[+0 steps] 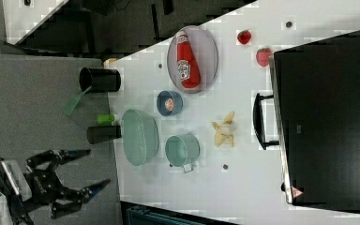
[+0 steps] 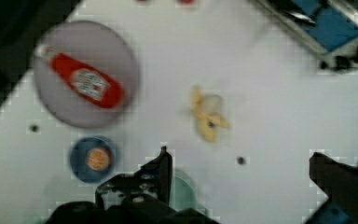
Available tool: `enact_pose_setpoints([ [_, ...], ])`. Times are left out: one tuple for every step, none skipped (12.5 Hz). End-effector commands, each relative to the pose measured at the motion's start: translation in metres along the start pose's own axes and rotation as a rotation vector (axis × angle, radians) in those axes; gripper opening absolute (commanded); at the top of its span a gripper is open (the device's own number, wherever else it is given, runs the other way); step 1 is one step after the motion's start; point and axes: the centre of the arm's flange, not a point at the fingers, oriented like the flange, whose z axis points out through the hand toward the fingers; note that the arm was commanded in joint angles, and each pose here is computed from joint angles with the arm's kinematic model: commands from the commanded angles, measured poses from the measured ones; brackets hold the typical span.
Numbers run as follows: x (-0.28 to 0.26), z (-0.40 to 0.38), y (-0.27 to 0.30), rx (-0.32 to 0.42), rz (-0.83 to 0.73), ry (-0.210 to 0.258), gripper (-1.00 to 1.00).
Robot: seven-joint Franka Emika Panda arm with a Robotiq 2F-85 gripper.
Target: Pick banana from table and place on oven.
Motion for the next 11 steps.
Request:
enact_pose_setpoints([
  [0.017, 0.111, -0.018, -0.129, -0.002, -0.093, 1.0],
  [0.02, 0.137, -0.023, -0.135, -0.004, -0.098, 1.0],
  [0.022, 0.162, -0.027, -0.14, -0.006, -0.101, 1.0],
  [0.024, 0.188, -0.03, -0.145, -0.008, -0.105, 1.0],
  [0.026, 0.213, -0.033, -0.148, -0.01, -0.107, 1.0],
  [0.026, 0.239, -0.034, -0.152, -0.012, -0.111, 1.0],
  [0.026, 0.264, -0.034, -0.156, -0.014, -0.114, 1.0],
  [0.026, 0.288, -0.034, -0.157, -0.014, -0.115, 1.0],
  [0.024, 0.311, -0.033, -0.156, -0.016, -0.114, 1.0],
  [0.022, 0.333, -0.031, -0.155, -0.017, -0.113, 1.0],
  [0.019, 0.354, -0.029, -0.15, -0.019, -0.109, 1.0],
])
